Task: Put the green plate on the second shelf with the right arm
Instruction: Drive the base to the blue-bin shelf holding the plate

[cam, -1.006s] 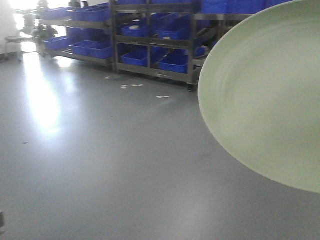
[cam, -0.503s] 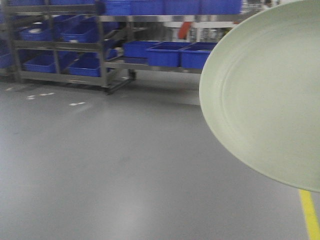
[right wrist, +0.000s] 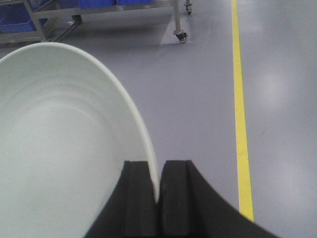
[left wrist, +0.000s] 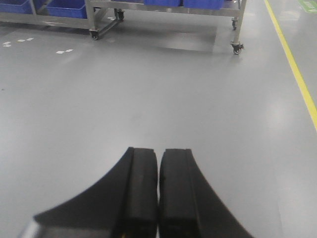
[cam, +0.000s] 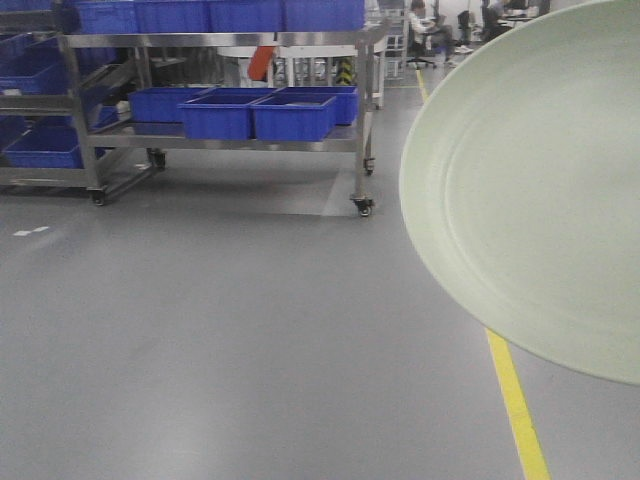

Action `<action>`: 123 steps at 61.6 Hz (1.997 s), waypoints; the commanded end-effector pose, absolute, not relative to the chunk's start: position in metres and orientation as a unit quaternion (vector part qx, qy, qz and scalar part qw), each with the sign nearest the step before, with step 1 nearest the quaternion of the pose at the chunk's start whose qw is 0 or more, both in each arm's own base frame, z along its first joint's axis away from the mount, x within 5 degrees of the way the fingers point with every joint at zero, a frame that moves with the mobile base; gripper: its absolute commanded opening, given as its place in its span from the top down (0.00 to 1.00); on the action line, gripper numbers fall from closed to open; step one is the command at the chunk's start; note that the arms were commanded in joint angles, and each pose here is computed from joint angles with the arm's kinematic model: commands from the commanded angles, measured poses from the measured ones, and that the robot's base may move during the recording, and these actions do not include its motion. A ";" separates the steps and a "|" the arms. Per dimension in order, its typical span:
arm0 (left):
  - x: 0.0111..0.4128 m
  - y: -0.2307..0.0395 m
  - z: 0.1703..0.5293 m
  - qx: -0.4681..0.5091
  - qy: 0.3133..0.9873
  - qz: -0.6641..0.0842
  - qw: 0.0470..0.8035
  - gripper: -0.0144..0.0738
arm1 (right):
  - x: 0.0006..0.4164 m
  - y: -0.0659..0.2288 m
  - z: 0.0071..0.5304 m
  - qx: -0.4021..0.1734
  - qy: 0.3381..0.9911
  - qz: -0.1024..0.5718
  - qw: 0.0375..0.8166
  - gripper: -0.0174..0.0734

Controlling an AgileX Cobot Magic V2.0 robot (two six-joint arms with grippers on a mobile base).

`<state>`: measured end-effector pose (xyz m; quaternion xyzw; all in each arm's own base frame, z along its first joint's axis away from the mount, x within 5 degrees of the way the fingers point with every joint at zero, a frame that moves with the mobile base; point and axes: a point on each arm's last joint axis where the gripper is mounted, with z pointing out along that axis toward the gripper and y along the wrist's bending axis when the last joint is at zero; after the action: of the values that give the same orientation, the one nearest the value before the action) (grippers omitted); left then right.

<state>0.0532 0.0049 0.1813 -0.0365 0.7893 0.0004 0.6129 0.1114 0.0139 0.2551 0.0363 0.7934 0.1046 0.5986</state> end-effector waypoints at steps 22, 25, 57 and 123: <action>0.054 0.004 0.178 -0.028 0.772 -0.004 0.635 0.70 | 0.114 0.012 0.275 0.043 0.749 0.108 0.652 0.75; 0.054 0.004 0.178 -0.028 0.772 -0.004 0.635 0.70 | 0.114 0.012 0.275 0.043 0.749 0.108 0.652 0.75; 0.054 0.004 0.178 -0.028 0.772 -0.004 0.635 0.70 | 0.114 0.012 0.275 0.043 0.749 0.108 0.652 0.75; 0.054 0.004 0.178 -0.028 0.772 -0.004 0.635 0.70 | 0.114 0.012 0.275 0.043 0.749 0.108 0.652 0.75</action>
<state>0.0532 0.0049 0.1813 -0.0365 0.7893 0.0004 0.6129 0.1114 0.0139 0.2551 0.0363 0.7934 0.1046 0.5986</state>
